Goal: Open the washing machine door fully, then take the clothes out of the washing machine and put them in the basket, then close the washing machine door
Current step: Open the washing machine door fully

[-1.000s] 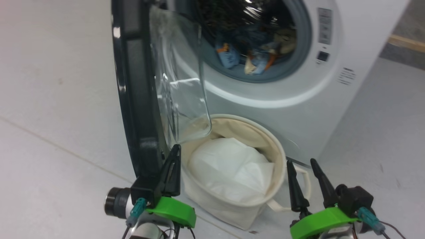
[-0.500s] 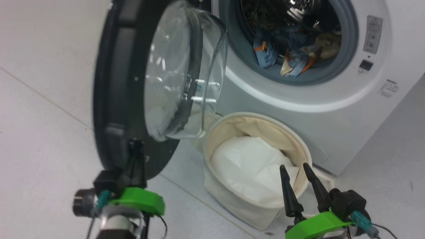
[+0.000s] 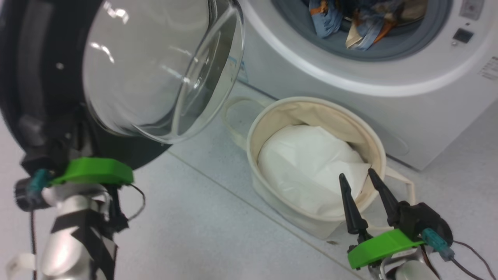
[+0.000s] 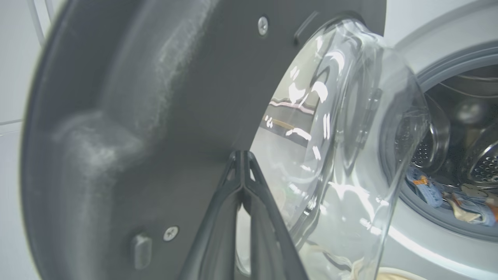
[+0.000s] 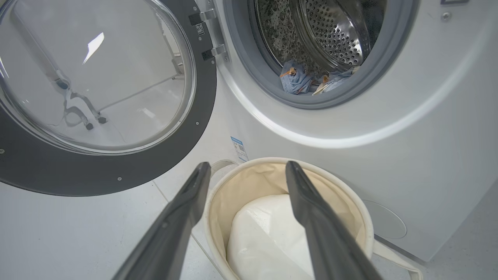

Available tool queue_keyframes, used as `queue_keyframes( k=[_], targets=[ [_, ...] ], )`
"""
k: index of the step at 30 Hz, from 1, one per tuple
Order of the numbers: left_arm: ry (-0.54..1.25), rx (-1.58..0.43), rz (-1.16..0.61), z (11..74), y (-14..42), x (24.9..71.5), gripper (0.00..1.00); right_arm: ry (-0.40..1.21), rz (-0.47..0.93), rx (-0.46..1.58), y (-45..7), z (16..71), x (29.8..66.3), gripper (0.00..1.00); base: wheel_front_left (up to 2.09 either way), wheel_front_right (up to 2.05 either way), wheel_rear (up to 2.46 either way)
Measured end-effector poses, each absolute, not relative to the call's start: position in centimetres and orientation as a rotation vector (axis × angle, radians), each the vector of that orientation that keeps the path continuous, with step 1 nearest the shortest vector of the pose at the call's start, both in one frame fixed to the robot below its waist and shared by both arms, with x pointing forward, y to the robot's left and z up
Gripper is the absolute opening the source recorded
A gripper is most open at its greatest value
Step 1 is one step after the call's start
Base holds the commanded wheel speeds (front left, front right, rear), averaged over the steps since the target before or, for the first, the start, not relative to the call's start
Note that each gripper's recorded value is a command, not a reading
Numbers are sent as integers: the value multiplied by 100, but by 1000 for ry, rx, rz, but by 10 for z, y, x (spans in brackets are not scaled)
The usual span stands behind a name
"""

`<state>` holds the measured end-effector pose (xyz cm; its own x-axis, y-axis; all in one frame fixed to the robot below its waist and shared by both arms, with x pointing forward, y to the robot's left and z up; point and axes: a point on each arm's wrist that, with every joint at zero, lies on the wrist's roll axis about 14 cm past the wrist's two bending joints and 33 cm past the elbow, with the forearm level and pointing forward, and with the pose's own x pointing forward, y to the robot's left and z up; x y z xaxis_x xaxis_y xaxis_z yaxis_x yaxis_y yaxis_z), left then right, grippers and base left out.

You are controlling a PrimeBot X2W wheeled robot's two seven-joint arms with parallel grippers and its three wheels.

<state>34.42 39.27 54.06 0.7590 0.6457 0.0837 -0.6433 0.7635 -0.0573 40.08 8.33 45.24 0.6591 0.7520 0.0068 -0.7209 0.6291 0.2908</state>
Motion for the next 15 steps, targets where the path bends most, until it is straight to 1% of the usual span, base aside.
queue_keyframes(
  k=[9,15],
  targets=[
    [-102,-21,880,545,448,325,0,147,875,266,87,432,412,100,0,0,0],
    [-106,-44,942,545,465,318,0,149,889,266,90,429,414,100,0,0,0]
  ],
)
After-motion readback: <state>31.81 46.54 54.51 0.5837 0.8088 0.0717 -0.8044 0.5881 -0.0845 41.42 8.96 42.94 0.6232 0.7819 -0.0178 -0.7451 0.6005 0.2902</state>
